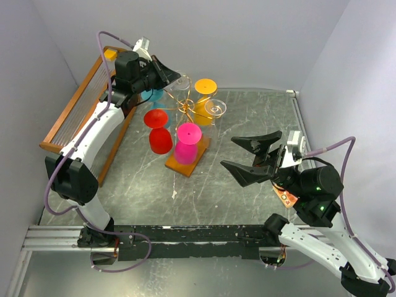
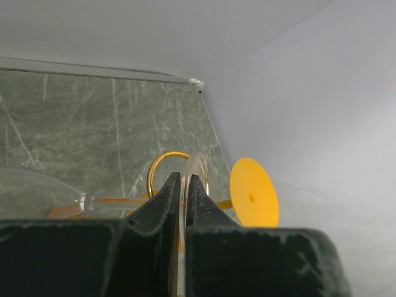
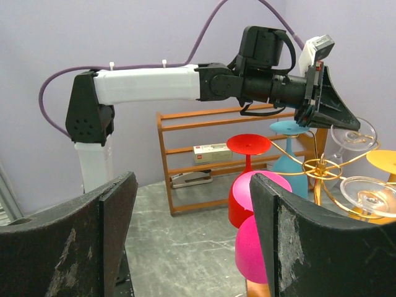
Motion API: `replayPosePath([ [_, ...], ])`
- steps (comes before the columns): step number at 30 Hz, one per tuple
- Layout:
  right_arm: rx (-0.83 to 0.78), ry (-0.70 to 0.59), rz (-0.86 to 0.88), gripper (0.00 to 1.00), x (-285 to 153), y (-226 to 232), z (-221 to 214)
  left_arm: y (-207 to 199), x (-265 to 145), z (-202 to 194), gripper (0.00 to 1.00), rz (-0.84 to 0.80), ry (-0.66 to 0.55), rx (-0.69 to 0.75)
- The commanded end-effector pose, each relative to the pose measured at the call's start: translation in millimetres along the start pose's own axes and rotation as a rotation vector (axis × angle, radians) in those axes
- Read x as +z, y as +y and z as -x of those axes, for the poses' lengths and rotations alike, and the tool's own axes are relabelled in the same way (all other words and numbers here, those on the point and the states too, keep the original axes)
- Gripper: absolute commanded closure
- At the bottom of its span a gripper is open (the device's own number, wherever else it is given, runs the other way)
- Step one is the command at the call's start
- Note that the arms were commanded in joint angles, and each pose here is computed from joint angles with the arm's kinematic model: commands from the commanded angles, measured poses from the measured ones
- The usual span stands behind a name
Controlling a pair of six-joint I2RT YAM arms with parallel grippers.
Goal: Place the wine glass upside down on the wine glass rack
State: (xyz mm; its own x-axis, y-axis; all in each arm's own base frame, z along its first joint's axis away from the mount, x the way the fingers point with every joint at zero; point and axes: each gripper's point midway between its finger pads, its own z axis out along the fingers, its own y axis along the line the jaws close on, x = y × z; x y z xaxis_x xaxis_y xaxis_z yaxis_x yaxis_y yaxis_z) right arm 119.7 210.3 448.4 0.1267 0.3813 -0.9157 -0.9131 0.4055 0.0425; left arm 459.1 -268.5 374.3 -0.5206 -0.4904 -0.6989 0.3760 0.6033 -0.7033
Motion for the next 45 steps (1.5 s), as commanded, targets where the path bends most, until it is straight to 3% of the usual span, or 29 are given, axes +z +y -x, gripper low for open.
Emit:
replayPosePath([
  [1, 0.008, -0.007, -0.007, 0.26, 0, -1, -1, -13, -16, 15, 0.87, -0.004, -0.046, 0.059],
  [17, 0.022, 0.003, -0.019, 0.27, 5, -4, -3, -3, -19, 21, 0.65, 0.078, -0.051, 0.104],
  [35, 0.023, -0.005, -0.070, 0.27, 1, -12, -1, -9, -31, 40, 0.51, 0.105, -0.113, 0.135],
  [45, 0.041, -0.004, -0.179, 0.27, -2, -30, -2, -24, -49, 71, 0.34, 0.120, -0.205, 0.277],
])
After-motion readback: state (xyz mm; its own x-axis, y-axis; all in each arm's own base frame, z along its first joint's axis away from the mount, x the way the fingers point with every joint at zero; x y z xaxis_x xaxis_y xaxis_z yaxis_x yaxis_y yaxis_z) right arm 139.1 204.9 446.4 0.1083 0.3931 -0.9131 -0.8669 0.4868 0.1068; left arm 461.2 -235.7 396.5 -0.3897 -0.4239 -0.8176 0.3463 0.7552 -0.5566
